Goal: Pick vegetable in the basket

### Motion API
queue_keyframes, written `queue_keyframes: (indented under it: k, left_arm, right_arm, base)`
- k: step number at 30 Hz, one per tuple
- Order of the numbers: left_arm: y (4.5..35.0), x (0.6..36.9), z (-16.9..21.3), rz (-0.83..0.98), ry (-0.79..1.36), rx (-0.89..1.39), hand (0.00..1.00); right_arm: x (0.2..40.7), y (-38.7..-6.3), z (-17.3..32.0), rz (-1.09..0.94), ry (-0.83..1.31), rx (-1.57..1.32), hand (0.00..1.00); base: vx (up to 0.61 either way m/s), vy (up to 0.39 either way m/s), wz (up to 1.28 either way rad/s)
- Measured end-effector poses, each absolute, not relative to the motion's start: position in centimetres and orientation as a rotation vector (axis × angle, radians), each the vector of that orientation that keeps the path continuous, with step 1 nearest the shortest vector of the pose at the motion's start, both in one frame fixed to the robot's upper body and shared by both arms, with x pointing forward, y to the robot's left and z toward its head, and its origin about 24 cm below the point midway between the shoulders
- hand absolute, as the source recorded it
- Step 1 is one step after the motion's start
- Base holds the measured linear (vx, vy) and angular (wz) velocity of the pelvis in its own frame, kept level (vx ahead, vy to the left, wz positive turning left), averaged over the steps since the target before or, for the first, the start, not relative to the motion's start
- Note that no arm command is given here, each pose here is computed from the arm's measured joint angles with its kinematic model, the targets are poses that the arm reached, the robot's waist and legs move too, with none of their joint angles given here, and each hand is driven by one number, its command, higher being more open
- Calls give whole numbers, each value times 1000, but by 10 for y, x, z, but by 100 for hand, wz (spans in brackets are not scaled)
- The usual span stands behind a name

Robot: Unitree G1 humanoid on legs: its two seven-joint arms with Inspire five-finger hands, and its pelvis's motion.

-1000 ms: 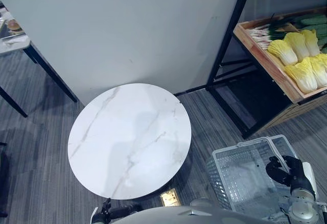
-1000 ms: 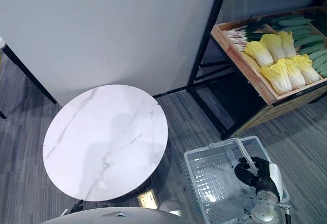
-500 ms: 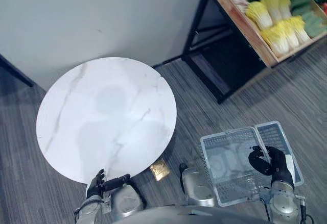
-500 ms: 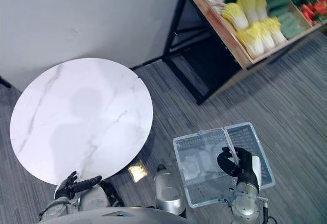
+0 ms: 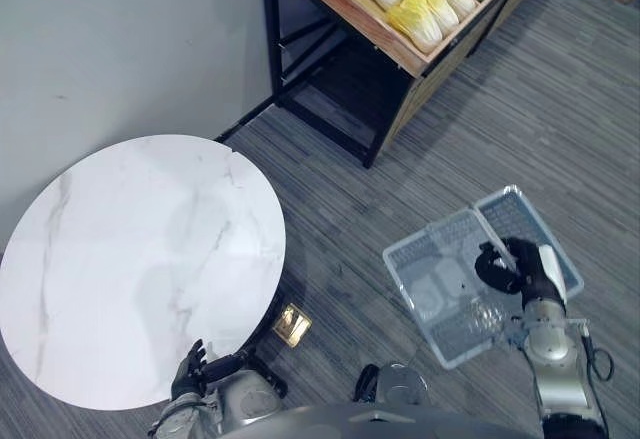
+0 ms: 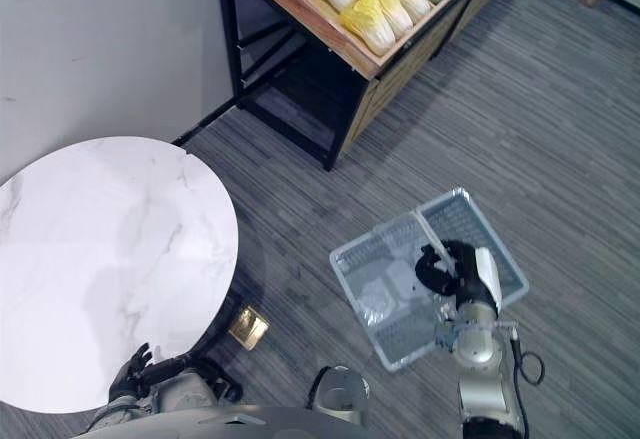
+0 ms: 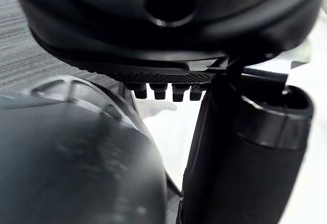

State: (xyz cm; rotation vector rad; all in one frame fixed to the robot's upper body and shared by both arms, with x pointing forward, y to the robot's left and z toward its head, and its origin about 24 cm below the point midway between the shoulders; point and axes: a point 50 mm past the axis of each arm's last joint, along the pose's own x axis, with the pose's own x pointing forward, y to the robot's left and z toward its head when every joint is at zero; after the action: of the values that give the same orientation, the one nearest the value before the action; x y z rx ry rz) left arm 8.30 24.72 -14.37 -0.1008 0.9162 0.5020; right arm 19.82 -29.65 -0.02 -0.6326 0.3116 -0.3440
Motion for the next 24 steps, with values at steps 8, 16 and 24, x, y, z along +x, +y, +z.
queue_keyframes:
  k: [8,16,24]
  left_arm:
    - [243,48,-151,537,1018,-105,100]
    - [233,52,-153,556,983,-184,100]
    - [220,54,-157,503,1006,-191,100]
  right_arm:
    - [177,-297,5,-332,281,-646,0]
    - [191,-276,-9,-268,296,-608,0]
    - [205,-273,4,-253,222,-609,0]
  base:
    - [105,-106,-22]
    - [77,107,-91]
    - [58,175,-106]
